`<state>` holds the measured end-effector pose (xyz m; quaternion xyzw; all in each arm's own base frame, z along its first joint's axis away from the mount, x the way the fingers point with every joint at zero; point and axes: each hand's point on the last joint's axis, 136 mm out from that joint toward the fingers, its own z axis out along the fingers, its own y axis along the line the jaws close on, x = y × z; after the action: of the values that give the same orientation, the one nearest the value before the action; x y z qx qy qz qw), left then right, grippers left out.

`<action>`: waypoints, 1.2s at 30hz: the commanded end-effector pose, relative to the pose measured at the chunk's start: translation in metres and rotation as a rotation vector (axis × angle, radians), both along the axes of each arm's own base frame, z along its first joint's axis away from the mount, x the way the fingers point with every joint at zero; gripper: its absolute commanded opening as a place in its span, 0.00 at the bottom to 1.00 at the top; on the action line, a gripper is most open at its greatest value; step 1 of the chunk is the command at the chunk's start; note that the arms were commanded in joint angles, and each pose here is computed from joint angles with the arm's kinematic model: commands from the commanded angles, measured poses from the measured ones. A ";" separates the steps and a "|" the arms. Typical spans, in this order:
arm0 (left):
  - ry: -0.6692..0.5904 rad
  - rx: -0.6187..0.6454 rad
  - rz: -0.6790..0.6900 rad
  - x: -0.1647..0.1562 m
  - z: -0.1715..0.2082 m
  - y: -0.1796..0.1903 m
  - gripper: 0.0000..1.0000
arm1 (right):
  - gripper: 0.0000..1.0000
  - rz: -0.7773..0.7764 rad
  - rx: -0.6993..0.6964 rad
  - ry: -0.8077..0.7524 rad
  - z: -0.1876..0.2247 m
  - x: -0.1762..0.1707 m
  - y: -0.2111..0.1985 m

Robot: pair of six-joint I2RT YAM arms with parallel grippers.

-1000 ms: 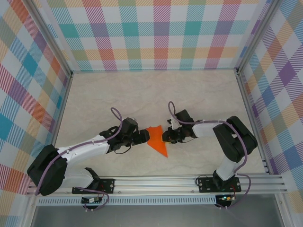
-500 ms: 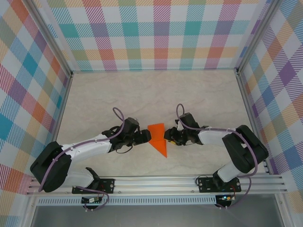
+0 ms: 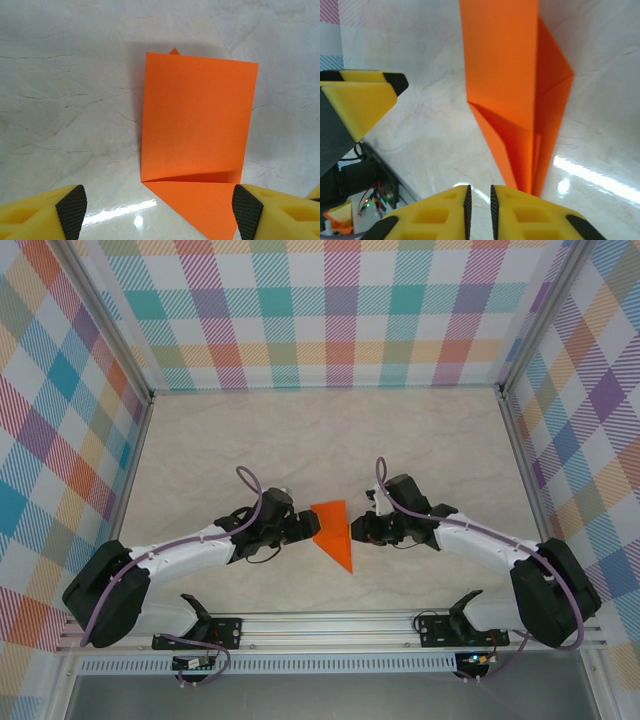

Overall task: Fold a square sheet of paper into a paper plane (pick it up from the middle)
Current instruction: Fold the wing for the fifth time at the center of the table.

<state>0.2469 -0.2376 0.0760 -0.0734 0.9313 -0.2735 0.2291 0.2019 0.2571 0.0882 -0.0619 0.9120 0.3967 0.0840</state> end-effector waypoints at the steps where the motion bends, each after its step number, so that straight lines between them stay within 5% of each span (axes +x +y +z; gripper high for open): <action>1: -0.011 0.014 0.029 0.001 0.001 0.008 0.79 | 0.17 0.084 0.036 0.023 0.004 -0.005 0.018; 15: 0.018 -0.005 -0.022 -0.003 -0.001 -0.001 0.78 | 0.13 0.071 -0.095 0.095 -0.042 0.008 0.024; 36: 0.099 -0.048 -0.071 -0.004 -0.013 -0.026 0.76 | 0.14 0.000 -0.060 0.186 -0.085 0.002 -0.002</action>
<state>0.2356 -0.2529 0.0521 -0.0576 0.9442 -0.2798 0.1640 0.2108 0.2620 0.0146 -0.0377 0.9265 0.3743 0.0075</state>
